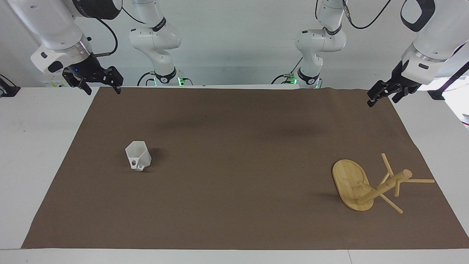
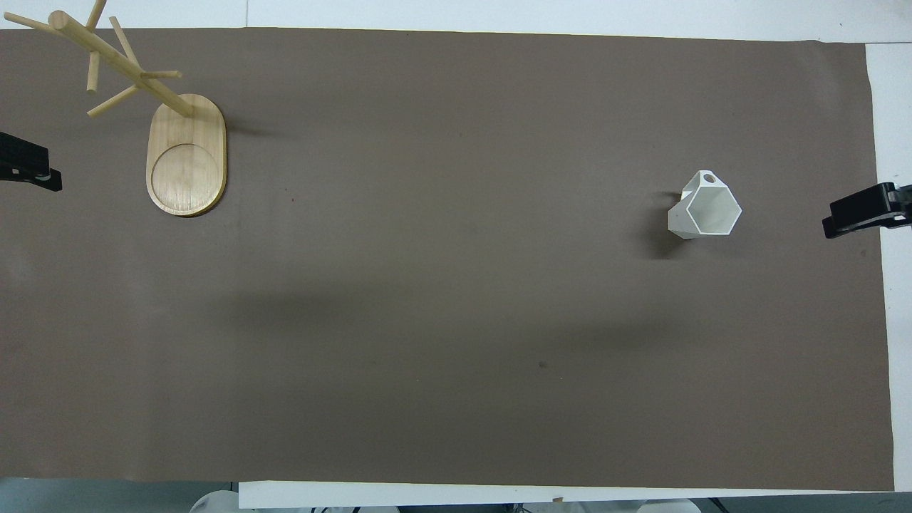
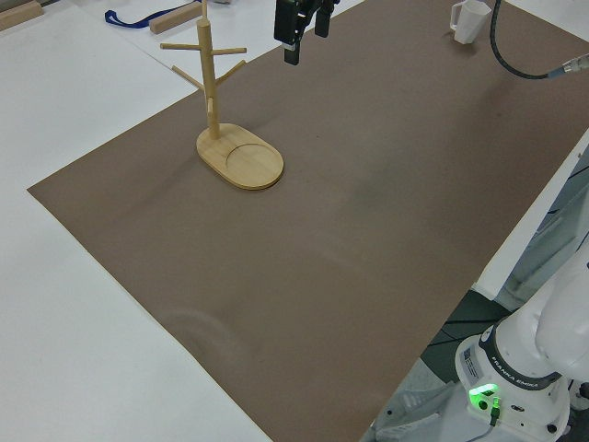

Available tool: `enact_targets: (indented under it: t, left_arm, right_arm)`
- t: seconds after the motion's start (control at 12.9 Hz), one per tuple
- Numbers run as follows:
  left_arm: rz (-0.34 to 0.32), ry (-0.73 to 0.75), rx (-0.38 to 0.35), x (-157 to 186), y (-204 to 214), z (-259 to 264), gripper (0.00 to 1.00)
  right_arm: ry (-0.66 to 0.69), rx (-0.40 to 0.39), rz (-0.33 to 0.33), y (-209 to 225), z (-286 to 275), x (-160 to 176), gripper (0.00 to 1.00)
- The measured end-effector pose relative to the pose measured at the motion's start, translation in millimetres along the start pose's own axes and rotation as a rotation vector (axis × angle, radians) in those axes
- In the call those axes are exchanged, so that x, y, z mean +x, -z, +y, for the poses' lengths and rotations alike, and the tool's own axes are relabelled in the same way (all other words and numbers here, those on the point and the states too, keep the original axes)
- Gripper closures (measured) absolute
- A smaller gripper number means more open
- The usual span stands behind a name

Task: Hang cup on rack

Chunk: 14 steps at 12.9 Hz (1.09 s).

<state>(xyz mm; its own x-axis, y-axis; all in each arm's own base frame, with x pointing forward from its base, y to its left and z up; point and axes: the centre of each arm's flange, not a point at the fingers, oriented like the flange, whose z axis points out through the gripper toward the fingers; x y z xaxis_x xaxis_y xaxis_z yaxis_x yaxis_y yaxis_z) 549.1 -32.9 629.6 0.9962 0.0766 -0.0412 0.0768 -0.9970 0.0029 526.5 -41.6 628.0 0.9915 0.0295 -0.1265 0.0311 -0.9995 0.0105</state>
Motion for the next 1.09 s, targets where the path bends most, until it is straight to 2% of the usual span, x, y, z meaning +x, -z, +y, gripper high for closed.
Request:
enact_targets:
  t: [0.39, 0.54, 0.85, 1.09]
  left_arm:
    - [0.0, 0.0, 0.0, 0.0, 0.0, 0.0, 0.0]
    - [0.0, 0.0, 0.0, 0.0, 0.0, 0.0, 0.0]
    - [0.0, 0.0, 0.0, 0.0, 0.0, 0.0, 0.0]
    - [0.0, 0.0, 0.0, 0.0, 0.0, 0.0, 0.0]
  right_arm:
    - [0.002, 0.0, -0.001, -0.1, -1.2, 0.1, 0.0]
    - [0.064, 0.0, -0.004, -1.1, -2.2, 0.2, 0.0]
    - [0.447, -0.012, 0.048, -5.1, 20.5, 7.5, 0.0]
    - [0.766, 0.059, 0.111, -34.0, 85.6, 23.2, 0.0]
